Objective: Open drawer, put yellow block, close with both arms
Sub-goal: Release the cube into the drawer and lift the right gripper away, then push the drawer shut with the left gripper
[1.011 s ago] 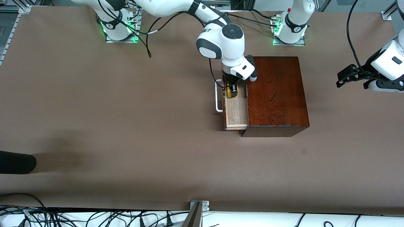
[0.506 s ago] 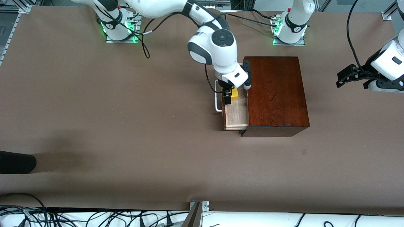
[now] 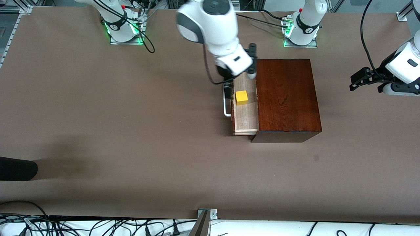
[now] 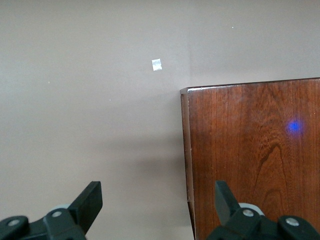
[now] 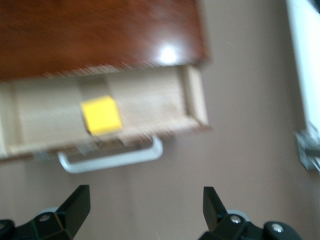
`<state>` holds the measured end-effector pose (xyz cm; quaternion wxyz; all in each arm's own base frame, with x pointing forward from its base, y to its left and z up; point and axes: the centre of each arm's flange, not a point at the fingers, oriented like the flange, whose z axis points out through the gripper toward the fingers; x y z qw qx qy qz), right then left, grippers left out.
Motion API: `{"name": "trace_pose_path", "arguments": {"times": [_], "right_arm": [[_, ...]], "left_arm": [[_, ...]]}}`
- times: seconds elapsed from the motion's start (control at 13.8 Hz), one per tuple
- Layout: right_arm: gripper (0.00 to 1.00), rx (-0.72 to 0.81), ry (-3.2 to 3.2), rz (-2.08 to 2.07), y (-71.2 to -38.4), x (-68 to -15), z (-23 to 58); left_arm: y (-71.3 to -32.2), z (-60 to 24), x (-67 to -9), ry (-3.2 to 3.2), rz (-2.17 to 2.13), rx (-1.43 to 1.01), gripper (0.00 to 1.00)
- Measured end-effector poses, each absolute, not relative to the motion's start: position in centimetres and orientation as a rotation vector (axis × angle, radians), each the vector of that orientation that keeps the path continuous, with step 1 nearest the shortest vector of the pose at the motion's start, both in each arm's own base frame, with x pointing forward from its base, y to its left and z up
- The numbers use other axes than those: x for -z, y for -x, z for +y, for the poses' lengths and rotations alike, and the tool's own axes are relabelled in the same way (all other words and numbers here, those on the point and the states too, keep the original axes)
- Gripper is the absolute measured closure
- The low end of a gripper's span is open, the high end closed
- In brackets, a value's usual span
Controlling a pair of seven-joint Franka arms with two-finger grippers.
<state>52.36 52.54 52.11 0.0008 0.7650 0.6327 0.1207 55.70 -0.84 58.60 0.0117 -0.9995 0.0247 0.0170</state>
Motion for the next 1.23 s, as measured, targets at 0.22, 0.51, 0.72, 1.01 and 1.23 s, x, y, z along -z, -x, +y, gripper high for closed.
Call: {"name": "trace_pose_path", "arguments": {"times": [0.22,0.51,0.72,1.01,1.23], "right_arm": [[0.00,-0.387,-2.563,1.744,-58.6,-58.9,40.0],[0.00,-0.264,-2.828,1.484,-63.2,-60.9,26.2],[0.00,-0.223,-2.982,1.227,-64.3,-60.9,19.5],[0.00,-0.134,-3.105,0.858,-60.0,-61.4,16.1],[0.00,-0.133,-3.127,0.710,-56.2,-60.5,13.2]], "left_arm": [[-55.2,-2.5,-58.5,3.113,0.127,-0.115,0.00],[-53.3,-9.9,-57.0,3.060,0.498,-0.316,0.00],[-52.1,-17.7,-55.0,3.052,0.806,-0.387,0.00],[-50.6,-28.7,-52.2,3.005,1.178,-0.299,0.00],[-49.4,-36.5,-49.1,2.899,1.600,-0.167,0.00]]}}
